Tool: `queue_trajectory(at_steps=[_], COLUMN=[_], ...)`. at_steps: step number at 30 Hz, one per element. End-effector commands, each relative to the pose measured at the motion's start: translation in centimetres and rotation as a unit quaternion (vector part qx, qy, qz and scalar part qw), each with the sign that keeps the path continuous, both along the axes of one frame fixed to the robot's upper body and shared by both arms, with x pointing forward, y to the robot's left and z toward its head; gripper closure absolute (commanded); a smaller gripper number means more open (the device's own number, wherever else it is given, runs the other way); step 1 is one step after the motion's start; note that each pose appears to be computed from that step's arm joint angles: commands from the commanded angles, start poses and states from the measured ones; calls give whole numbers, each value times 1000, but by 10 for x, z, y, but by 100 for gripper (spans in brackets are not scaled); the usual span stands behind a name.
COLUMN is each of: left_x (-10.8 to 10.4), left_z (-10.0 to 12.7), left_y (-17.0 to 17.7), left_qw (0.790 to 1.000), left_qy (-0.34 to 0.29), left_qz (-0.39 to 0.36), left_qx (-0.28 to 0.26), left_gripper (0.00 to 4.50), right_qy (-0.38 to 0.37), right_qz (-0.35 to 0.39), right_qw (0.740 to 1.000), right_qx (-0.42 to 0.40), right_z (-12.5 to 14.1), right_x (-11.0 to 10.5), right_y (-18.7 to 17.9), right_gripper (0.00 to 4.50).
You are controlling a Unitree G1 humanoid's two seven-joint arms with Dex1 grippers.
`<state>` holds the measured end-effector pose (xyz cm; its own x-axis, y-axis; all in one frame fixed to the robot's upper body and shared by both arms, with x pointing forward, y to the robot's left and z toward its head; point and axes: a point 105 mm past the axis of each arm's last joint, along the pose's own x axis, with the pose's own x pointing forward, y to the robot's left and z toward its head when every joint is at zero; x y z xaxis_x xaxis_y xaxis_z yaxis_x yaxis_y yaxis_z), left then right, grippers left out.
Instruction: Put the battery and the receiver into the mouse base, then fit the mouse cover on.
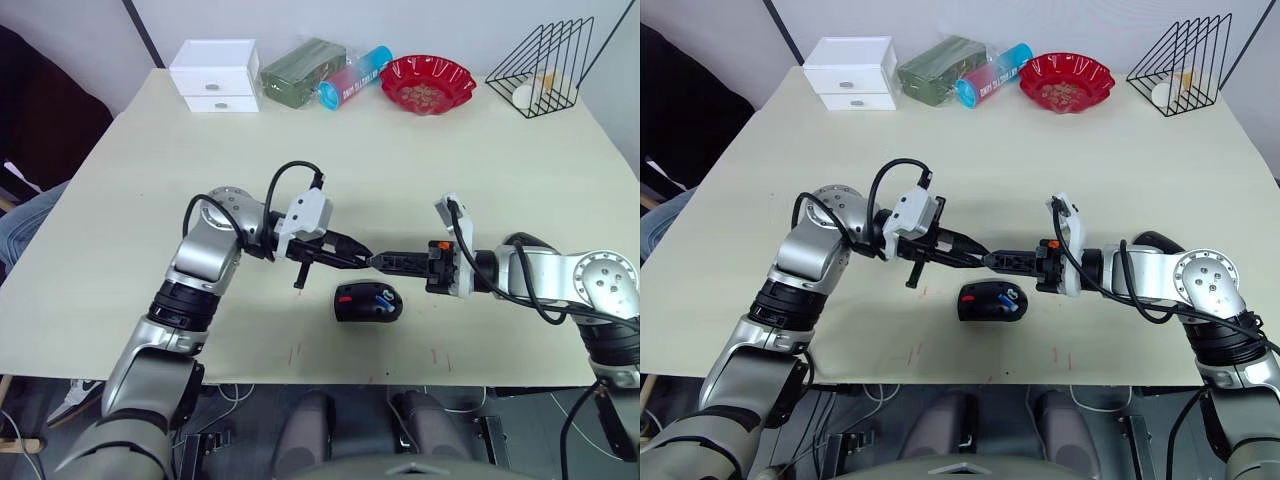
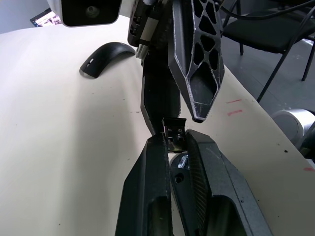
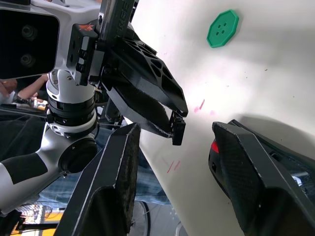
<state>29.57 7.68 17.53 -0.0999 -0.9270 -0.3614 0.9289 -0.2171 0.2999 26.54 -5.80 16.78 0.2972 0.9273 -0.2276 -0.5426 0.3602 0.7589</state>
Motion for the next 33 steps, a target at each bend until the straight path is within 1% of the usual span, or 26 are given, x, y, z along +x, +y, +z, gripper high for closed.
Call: queue_trajectory(at_steps=[1,2,3,4,21,22,23,24,26,27,29,30,33], left_x=[-4,-3,-2,-2,-1,-1,-1,-1,-2,-3,-3,-4,-8], left_z=[3,3,4,4,-4,-5,-7,-8,-10,-10,-11,-12,-16], left_y=[1,0,0,0,6,7,9,9,10,11,11,11,11], left_qw=[1000,1000,1000,1000,1000,1000,1000,1000,1000,1000,1000,1000,1000], left_qy=[-13,-12,-13,-13,-8,-6,-5,-5,-1,1,4,5,12], left_qz=[-11,-10,-7,-6,3,6,6,7,8,9,12,14,20], left_qx=[2,1,-1,-2,11,14,18,20,19,19,18,17,14], left_gripper=[448,448,448,448,448,347,314,259,165,130,39,6,6], right_qy=[-13,-13,-13,-13,-9,-10,-11,-11,-13,-13,-16,-18,-22], right_qz=[1,1,1,1,-4,-3,-3,-3,-3,-3,-4,-5,-9], right_qw=[1000,1000,1000,1000,1000,1000,1000,1000,1000,1000,1000,1000,1000], right_qx=[21,21,19,20,15,15,16,17,15,16,17,19,19], right_z=[12,12,12,12,9,10,10,10,10,10,11,12,12], right_x=[0,0,0,0,0,0,-1,-1,-2,-2,-3,-4,-6], right_y=[-2,-2,-2,-2,-5,-5,-5,-5,-6,-6,-8,-10,-16], right_gripper=[325,384,407,443,443,450,450,450,450,450,450,450,450])
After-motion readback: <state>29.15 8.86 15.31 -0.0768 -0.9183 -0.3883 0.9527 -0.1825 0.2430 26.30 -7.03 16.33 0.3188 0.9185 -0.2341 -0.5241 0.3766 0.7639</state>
